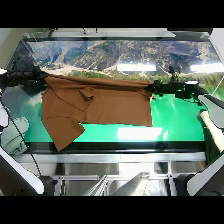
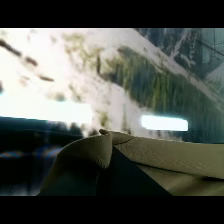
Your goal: Fold the shirts.
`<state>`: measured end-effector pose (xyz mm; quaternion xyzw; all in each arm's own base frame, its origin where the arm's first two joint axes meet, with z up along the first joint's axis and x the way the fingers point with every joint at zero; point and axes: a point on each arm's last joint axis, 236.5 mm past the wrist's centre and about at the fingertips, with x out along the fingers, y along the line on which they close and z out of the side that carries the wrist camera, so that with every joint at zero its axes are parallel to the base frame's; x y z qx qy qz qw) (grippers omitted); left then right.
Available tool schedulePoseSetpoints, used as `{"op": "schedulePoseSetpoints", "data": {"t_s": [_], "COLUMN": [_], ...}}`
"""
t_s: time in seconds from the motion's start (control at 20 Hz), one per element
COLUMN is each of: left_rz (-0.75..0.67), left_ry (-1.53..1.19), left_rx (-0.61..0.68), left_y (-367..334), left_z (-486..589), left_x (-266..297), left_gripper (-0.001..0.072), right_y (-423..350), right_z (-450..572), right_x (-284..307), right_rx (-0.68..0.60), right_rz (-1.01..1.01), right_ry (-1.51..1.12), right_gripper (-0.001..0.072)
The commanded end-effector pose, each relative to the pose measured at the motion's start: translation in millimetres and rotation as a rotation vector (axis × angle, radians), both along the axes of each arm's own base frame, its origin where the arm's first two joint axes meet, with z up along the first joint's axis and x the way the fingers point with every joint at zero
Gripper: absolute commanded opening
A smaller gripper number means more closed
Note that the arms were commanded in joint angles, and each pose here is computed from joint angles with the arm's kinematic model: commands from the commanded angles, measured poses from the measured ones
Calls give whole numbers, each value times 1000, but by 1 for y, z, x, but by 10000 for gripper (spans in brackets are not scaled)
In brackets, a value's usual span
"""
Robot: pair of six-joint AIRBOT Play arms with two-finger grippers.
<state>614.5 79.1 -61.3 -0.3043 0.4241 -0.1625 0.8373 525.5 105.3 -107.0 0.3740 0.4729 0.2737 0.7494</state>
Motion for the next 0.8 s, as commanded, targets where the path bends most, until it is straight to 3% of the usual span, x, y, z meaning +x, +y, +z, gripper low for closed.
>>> {"op": "schedulePoseSetpoints", "data": {"t_s": [0.0,0.25,0.3,0.35,0.4,0.5,0.55,0.65,0.75], "left_rz": [-11,-47,-61,-71,-81,-96,-94,-77,-49], "left_ry": [29,22,17,18,22,17,5,-23,-49], "left_rx": [22,38,41,41,38,40,44,56,65], "left_y": [2,-11,-15,-19,-20,-21,-16,1,23], "left_z": [-7,-8,-7,-7,-6,5,16,41,72], "left_x": [-6,-5,-5,-5,-8,-11,-13,-18,-27], "left_gripper": [16,16,16,18,55,692,707,706,706], "right_y": [-7,9,14,16,18,14,8,-12,-38], "right_z": [-3,-1,-1,-1,0,6,12,22,29], "right_x": [1,-4,-5,-6,-6,-7,-8,-12,-27], "right_rx": [-9,-13,-17,-16,-18,-48,-79,-151,-255], "right_rz": [-13,44,59,62,68,82,93,90,102], "right_ry": [5,-21,-29,-29,-32,-49,-64,-53,2], "right_gripper": [20,30,87,253,326,327,339,528,527]}}
